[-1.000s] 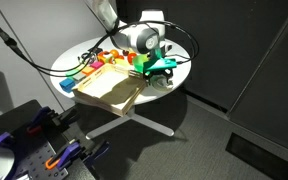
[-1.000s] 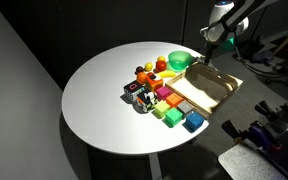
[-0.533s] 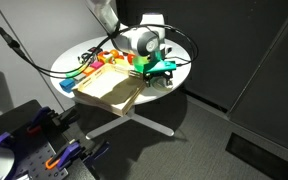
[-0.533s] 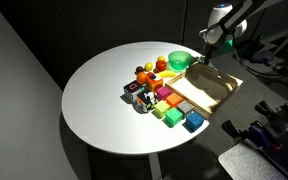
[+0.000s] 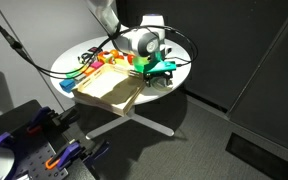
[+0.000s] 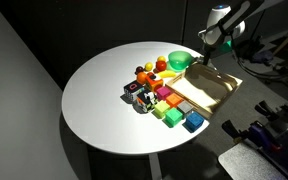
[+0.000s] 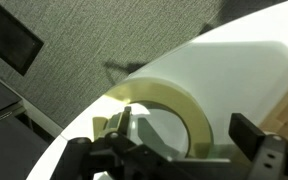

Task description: Put the seal tape in the box

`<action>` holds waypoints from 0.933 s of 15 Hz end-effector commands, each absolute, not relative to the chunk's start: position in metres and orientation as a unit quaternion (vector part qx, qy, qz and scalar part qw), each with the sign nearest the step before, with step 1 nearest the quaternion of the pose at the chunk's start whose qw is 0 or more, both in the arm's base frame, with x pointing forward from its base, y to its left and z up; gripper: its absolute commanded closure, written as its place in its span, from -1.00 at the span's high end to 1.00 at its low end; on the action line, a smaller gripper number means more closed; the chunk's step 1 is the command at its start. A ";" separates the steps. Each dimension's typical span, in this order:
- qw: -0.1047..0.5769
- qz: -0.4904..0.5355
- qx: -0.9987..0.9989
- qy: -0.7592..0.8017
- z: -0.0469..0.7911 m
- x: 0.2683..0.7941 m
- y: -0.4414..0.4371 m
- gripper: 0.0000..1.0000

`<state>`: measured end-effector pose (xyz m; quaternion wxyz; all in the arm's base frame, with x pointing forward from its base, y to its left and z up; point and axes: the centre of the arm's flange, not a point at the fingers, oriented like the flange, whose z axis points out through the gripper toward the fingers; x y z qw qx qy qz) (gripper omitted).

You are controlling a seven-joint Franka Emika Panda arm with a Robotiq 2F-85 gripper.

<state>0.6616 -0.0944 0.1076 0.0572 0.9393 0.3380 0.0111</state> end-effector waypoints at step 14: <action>0.077 0.024 0.940 0.332 0.122 0.675 -0.102 -0.85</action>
